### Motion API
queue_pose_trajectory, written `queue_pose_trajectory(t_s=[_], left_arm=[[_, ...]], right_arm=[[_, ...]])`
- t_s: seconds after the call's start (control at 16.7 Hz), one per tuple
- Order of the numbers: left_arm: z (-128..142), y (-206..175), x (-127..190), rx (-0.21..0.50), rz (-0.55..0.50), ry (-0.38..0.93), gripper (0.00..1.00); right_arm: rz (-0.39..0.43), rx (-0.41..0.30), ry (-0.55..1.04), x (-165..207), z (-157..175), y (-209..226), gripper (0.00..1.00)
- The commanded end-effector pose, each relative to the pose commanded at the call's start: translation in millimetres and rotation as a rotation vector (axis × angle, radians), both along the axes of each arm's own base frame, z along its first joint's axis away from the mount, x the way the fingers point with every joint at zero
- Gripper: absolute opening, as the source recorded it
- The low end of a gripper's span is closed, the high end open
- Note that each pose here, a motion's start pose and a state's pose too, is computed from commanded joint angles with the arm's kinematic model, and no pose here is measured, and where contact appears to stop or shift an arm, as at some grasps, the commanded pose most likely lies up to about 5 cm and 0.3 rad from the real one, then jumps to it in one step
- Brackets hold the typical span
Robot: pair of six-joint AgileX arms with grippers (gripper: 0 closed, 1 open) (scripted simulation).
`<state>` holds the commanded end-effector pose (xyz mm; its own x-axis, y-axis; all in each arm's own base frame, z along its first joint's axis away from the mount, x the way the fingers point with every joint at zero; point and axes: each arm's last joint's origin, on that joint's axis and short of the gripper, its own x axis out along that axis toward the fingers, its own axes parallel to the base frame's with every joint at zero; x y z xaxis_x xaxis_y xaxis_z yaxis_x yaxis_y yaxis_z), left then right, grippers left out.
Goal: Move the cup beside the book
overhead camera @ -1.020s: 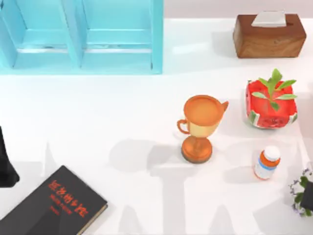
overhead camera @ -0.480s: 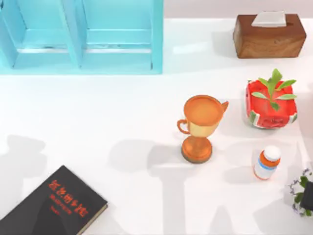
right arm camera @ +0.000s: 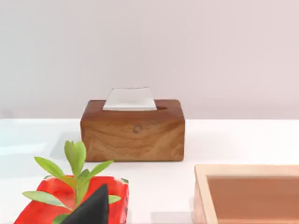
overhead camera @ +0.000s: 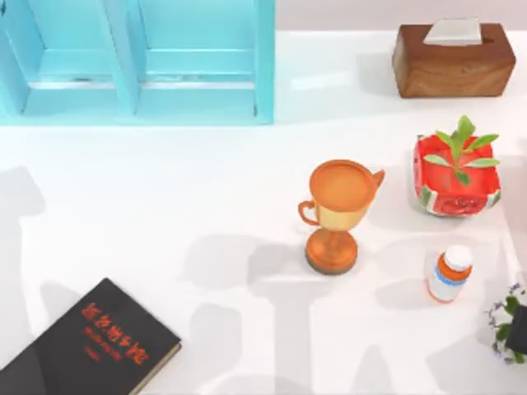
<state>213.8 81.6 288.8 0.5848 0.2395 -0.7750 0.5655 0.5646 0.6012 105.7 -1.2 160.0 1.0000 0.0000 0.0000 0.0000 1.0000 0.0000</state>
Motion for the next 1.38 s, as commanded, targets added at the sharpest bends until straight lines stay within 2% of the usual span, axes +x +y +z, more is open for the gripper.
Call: queue_pose_trajectory(t_s=[0.12, 0.3, 0.48, 0.72, 0.9, 1.2, 1.38], left_arm=[[2, 24, 26, 0.049, -0.111, 0.171, 1.0], [-6, 62, 61, 0.07, -0.293, 0.392, 1.0], [-22, 97, 86, 0.048, -0.471, 0.553, 1.0], [-44, 129, 104, -0.001, -0.645, 0.671, 1.0], [-51, 138, 108, -0.018, -0.693, 0.697, 1.0], [-52, 136, 109, -0.016, -0.695, 0.696, 1.0], [-73, 138, 110, -0.023, -0.693, 0.7, 1.0]], right_arm=[[0.0, 0.0, 0.0, 0, 0, 0, 1.0], [0.0, 0.0, 0.0, 0, 0, 0, 1.0], [0.0, 0.0, 0.0, 0, 0, 0, 1.0], [0.0, 0.0, 0.0, 0, 0, 0, 1.0], [0.0, 0.0, 0.0, 0, 0, 0, 1.0], [0.0, 0.0, 0.0, 0, 0, 0, 1.0], [0.0, 0.0, 0.0, 0, 0, 0, 1.0]])
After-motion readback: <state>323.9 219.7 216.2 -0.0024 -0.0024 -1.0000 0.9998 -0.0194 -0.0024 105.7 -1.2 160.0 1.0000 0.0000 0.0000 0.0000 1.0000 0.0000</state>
